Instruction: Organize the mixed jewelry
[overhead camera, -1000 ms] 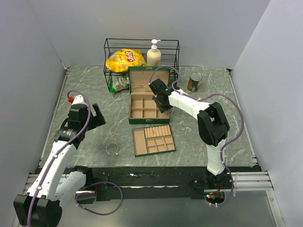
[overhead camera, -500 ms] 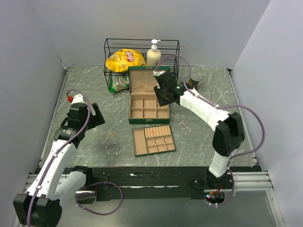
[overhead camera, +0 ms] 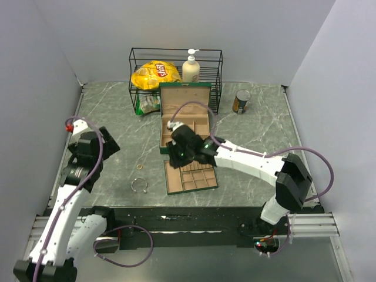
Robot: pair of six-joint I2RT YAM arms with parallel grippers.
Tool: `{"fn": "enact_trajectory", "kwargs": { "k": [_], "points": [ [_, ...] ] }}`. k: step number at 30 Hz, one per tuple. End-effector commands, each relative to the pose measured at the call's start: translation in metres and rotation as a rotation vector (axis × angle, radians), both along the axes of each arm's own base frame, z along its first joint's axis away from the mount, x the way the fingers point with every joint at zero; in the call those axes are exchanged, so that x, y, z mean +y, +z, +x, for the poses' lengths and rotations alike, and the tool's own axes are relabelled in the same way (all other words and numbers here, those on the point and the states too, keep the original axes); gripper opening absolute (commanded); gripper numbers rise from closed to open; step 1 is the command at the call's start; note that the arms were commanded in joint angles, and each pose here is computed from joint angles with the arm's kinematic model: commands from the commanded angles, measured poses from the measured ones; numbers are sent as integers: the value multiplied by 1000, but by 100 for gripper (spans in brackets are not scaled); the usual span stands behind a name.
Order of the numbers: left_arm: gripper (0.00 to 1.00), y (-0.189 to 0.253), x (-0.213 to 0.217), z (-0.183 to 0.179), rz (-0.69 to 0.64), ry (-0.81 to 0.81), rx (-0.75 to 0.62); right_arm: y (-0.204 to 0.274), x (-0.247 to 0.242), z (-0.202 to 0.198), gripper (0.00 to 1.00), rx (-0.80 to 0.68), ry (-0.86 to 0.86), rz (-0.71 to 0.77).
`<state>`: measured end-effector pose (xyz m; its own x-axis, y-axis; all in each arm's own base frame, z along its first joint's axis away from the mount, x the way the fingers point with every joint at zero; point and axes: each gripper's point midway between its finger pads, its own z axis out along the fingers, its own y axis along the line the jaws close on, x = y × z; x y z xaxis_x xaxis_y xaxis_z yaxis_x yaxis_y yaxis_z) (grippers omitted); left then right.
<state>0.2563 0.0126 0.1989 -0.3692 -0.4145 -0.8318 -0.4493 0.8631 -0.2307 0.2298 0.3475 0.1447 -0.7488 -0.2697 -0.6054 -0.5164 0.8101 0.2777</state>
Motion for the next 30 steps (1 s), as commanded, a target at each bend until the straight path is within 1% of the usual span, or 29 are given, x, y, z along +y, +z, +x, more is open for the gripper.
{"fn": "enact_trajectory", "kwargs": {
  "k": [1,3,5,8,10,25,30],
  "points": [
    [96,39,11,-11,-21,65,-178,4,41,-27,43,18,32,99],
    [96,43,12,-14,-27,69,-202,-6,53,-34,43,32,61,70],
    [96,42,16,-17,-22,88,-197,-11,67,-40,43,36,95,50],
    [96,40,17,-18,-24,100,-179,-15,84,-45,43,44,116,49],
    [96,39,16,-17,-25,99,-175,-21,95,-49,43,74,139,56],
    [96,39,15,-16,-26,95,-177,-68,130,-51,43,132,167,-8],
    [96,38,16,-16,-24,96,-171,-77,138,-48,45,138,163,-20]
  ]
}}
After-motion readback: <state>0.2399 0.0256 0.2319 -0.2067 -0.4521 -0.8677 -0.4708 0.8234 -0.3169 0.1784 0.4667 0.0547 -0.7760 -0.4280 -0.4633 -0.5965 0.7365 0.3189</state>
